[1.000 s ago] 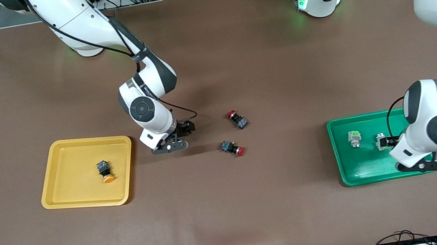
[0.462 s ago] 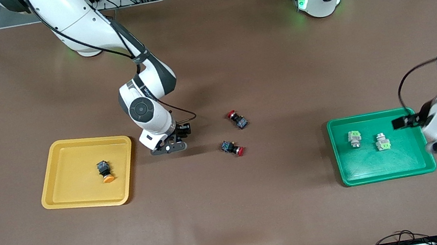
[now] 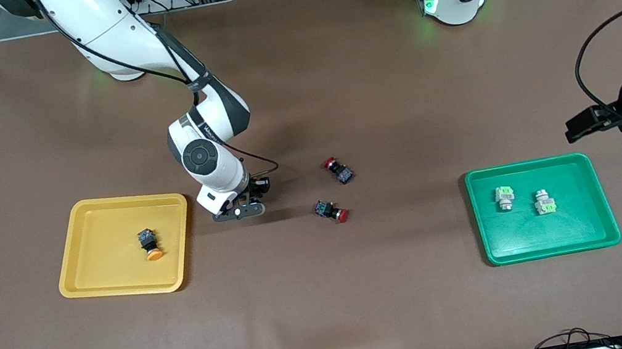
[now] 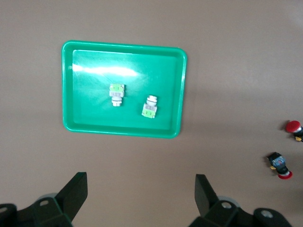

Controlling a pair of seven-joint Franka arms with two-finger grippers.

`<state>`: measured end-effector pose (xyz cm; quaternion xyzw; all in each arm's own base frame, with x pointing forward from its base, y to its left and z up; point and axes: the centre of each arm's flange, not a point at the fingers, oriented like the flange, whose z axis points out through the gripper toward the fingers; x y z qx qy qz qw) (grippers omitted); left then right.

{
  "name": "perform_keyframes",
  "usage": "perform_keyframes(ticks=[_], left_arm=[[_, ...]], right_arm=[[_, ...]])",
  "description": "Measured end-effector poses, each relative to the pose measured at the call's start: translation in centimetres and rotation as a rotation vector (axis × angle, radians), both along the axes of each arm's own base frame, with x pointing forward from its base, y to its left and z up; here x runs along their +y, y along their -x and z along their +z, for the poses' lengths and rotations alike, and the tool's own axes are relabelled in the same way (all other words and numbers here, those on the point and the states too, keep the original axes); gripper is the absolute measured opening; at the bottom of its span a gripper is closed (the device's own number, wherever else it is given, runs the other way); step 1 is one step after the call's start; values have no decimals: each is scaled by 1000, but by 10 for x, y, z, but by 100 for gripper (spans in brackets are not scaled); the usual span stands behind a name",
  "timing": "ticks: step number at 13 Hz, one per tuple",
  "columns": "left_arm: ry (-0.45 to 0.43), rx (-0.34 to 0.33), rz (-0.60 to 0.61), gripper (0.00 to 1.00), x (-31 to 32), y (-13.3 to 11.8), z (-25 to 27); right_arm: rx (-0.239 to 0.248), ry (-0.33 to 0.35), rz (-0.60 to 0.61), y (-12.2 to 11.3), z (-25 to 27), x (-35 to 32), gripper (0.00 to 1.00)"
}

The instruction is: Place green and yellow buttons in trays

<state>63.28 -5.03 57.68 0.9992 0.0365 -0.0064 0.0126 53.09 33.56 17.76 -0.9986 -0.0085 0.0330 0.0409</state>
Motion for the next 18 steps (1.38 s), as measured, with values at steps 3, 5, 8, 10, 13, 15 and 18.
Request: perform_keyframes(ticks=[3, 5, 8, 10, 13, 15, 18], left_arm=[[-10, -16, 4, 100, -11, 17, 28], [-20, -24, 16, 100, -5, 26, 41], [-30, -5, 57, 100, 9, 33, 48], [-36, 8, 74, 100, 19, 40, 53], [-27, 11, 93, 100, 25, 52, 62], [-36, 24, 102, 100, 25, 64, 62], [-53, 38, 97, 100, 17, 81, 60]], right_arm=[[49, 21, -13, -4, 18, -13, 35], [73, 26, -29, -11, 44, -28, 35], [86, 22, -27, -20, 66, -49, 35], [102, 21, -17, -30, 71, -71, 35], [121, 15, -3, -46, 76, -105, 35], [131, 9, 16, -53, 81, -129, 35], [145, -7, 52, -63, 87, -170, 35]])
